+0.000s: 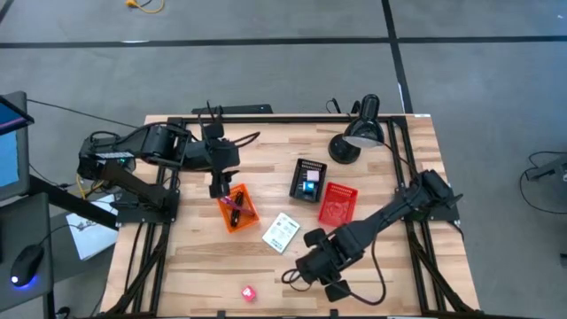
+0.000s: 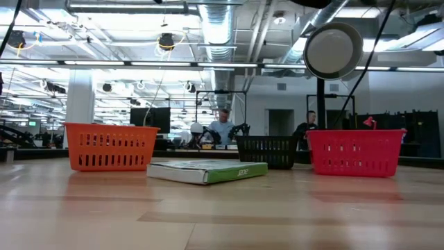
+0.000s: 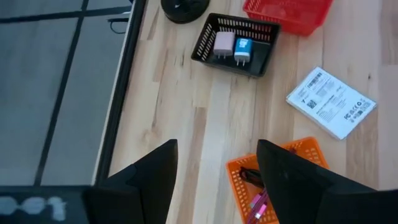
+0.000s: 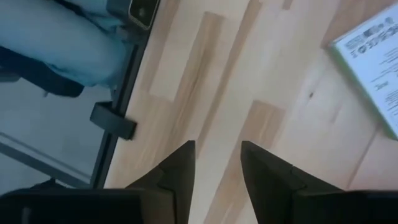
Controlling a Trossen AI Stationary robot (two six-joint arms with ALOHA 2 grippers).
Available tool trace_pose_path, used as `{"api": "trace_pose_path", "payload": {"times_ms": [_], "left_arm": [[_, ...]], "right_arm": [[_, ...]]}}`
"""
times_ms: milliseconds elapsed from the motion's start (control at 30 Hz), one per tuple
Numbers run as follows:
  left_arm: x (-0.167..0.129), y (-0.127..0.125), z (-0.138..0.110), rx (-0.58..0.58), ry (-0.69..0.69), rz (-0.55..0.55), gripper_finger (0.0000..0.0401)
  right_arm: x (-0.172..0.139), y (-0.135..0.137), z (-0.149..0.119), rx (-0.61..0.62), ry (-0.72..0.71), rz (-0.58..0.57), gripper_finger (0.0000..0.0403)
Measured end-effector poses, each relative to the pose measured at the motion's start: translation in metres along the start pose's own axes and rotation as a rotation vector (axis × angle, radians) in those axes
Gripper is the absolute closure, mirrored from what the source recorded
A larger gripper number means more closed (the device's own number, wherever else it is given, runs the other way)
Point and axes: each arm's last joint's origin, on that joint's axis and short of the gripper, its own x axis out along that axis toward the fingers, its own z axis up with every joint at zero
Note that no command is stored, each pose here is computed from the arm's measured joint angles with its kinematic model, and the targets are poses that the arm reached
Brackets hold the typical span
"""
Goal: Pick and place items into bin
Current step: Put the red charger adapter into the black bin
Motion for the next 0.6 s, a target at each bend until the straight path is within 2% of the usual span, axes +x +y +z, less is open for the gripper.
{"api": "trace_pose_path", "payload": {"times_ms": [167,367,600], "left_arm": [[0.0,0.0,0.0,-0.003,-0.005,0.0,0.0189],[0.002,-0.002,0.012,-0.21,-0.102,-0.018,0.0189],[0.007,-0.004,0.016,-0.125,-0.106,-0.019,0.0188]], "right_arm": [[0.001,0.006,-0.005,0.046,0.037,-0.003,0.0281],[0.002,0.016,-0.013,-0.013,0.106,-0.009,0.0281],[-0.006,0.019,-0.025,-0.035,0.191,-0.021,0.0281]]}}
